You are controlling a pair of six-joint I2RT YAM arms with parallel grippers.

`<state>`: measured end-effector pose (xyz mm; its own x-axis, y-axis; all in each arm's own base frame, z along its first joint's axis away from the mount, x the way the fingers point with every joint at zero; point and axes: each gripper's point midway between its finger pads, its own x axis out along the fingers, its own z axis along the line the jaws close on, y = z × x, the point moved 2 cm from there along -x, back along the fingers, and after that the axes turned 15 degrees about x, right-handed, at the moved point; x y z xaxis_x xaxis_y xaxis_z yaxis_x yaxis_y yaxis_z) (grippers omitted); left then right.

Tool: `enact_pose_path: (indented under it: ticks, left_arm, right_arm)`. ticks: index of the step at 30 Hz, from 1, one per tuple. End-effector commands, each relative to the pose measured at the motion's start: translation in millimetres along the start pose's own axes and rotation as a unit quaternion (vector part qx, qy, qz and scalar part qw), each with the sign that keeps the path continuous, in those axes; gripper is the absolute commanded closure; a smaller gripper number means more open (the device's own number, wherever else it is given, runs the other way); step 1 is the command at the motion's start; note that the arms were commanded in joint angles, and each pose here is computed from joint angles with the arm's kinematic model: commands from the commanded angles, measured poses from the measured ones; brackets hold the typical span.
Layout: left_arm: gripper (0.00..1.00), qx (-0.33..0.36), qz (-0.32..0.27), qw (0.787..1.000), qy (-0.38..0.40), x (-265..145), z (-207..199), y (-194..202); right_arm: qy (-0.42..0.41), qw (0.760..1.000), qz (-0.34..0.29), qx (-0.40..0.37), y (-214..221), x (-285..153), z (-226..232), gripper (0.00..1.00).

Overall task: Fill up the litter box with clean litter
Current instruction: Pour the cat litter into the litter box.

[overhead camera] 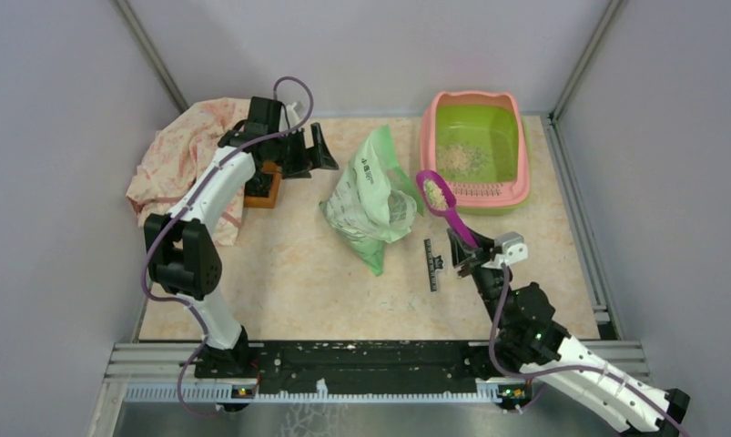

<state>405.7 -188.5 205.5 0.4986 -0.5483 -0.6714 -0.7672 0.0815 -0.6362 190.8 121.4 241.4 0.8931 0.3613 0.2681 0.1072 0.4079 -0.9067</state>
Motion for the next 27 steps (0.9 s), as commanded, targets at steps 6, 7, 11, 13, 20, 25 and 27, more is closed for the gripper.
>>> enact_pose_path:
  ticks: [6,7,11,13,20,25,27]
  left_arm:
    - [0.01,0.019,-0.016,0.999,0.04,2,-12,-8]
    - [0.01,0.019,-0.017,0.999,0.044,3,-13,-8]
    - [0.01,0.022,-0.019,0.998,0.055,3,-16,-7]
    - [0.01,0.024,-0.02,0.998,0.057,1,-17,-6]
    - [0.01,0.022,-0.021,0.998,0.063,1,-19,-6]
    - [0.01,0.021,-0.018,0.998,0.063,2,-18,-4]
    - [0.01,0.024,-0.02,0.998,0.059,1,-18,-5]
  right_arm:
    - [0.159,0.987,-0.007,-0.033,-62,53,-22,1.0]
    - [0.173,0.984,0.017,-0.029,-58,63,-31,1.0]
    - [0.195,0.978,0.072,0.011,-49,102,-62,1.0]
    - [0.211,0.971,0.11,0.0,-42,124,-74,1.0]
    - [0.274,0.924,0.266,0.014,-13,165,-134,1.0]
    - [0.311,0.889,0.336,-0.012,-9,178,-158,1.0]
    - [0.313,0.884,0.345,-0.021,-14,182,-159,1.0]
